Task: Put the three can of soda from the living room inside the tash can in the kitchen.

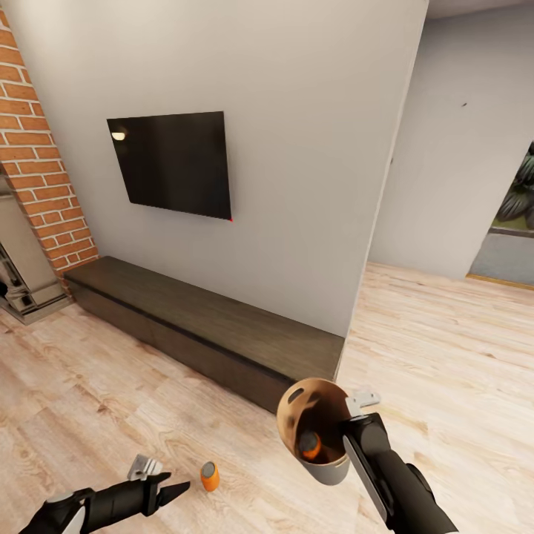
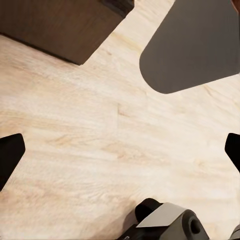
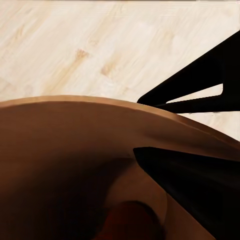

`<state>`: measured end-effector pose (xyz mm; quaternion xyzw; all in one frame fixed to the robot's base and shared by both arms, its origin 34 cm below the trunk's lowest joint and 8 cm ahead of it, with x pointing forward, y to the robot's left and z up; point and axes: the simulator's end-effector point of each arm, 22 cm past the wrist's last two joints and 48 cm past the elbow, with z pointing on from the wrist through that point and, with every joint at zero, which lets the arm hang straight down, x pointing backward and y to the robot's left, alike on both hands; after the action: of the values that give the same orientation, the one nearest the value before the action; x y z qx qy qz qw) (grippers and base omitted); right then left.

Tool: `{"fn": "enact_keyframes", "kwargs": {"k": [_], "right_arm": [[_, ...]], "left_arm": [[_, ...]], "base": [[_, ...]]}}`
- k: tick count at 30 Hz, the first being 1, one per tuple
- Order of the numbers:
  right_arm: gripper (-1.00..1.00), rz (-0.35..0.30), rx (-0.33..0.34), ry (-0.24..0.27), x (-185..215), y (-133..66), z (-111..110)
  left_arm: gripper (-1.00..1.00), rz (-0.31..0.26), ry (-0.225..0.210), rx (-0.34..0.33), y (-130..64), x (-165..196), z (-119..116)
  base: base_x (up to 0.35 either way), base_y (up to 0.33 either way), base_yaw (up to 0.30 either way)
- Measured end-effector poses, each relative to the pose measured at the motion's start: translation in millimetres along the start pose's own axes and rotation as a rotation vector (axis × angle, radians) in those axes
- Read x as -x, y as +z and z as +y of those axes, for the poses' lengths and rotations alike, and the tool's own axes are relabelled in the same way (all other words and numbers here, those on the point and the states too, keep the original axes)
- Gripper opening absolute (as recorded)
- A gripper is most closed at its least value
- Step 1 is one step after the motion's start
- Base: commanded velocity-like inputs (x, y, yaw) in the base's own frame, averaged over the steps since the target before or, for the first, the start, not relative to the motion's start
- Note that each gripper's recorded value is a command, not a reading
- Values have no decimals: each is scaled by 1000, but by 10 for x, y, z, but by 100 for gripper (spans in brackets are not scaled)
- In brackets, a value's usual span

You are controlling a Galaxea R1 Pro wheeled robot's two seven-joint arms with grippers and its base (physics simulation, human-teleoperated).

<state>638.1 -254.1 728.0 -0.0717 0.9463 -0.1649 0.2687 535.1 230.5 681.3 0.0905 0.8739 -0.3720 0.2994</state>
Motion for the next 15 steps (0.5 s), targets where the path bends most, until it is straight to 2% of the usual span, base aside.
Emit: {"fn": "enact_keyframes", "kwargs": {"k": [15], "right_arm": [[-100,6,-1,-3,-28,13,1]], "left_arm": [[100,-5,9,-11,-9,-4,-12]], "base": [[-3,0,0]]}}
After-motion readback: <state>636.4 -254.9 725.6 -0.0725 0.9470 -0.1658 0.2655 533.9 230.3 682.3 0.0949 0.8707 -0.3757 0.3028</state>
